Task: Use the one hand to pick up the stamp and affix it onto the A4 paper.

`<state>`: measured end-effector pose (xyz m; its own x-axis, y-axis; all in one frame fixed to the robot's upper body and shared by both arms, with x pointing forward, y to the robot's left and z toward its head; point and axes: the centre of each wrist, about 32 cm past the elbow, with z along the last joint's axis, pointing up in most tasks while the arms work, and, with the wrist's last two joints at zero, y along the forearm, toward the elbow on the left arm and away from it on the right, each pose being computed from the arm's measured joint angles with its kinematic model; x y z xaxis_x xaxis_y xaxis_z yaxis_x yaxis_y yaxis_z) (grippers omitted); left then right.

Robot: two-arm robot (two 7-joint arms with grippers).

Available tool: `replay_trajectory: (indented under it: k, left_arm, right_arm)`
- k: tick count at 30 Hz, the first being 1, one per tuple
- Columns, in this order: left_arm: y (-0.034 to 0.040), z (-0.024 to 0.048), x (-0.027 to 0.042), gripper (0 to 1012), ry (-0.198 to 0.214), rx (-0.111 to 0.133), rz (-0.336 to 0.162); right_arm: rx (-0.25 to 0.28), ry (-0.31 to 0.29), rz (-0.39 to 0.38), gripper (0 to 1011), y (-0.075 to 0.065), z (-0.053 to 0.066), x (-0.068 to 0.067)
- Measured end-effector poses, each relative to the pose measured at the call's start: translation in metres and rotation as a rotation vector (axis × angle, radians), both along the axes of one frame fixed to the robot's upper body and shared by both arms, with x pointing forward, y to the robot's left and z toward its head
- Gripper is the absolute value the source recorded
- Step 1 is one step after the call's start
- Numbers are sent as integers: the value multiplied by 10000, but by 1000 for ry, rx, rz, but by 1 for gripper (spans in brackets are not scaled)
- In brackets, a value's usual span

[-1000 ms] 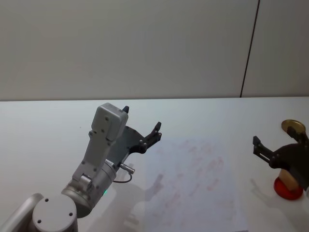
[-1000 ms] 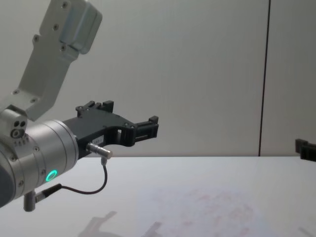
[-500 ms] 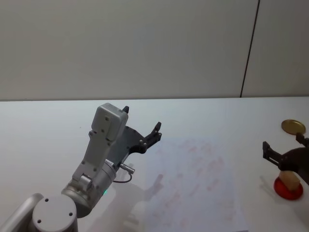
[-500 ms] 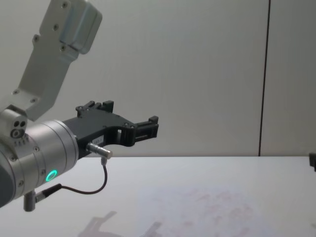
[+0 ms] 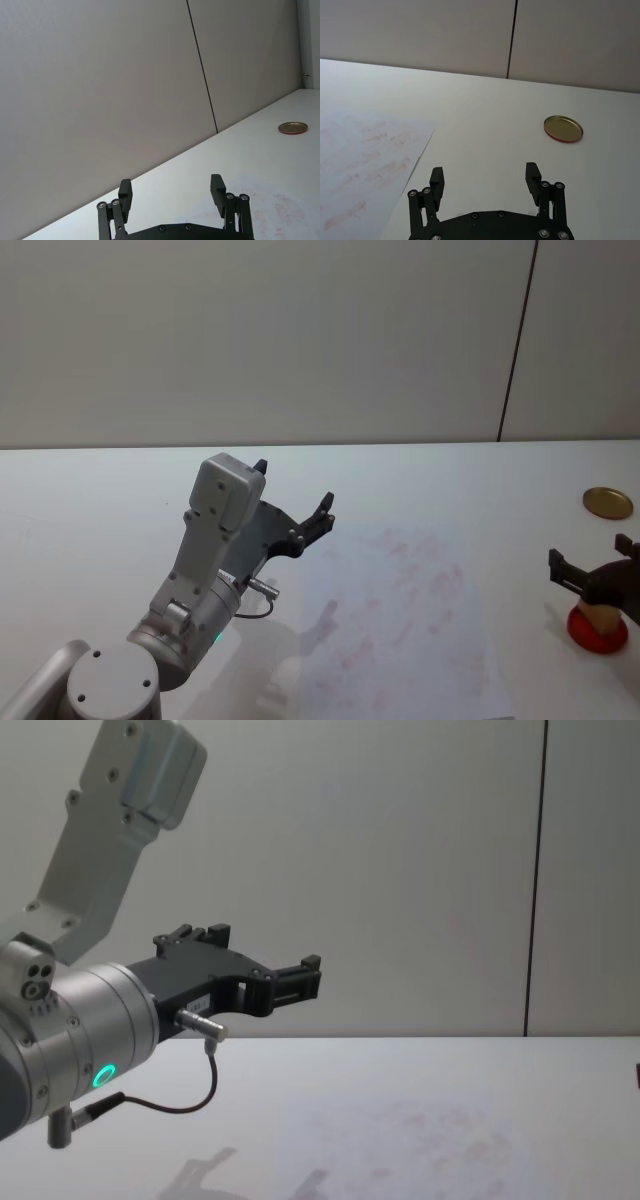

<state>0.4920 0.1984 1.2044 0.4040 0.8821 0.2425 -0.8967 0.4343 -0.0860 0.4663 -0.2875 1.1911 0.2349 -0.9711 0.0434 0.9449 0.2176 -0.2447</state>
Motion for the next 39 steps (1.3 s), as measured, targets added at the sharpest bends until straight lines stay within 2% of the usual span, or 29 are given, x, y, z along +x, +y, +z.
replay_trajectory:
  k: [39]
  left_arm:
    - [0, 0, 0, 993, 0, 0, 0]
  right_arm:
    - [-33, 150, 27, 1001, -115, -17, 16]
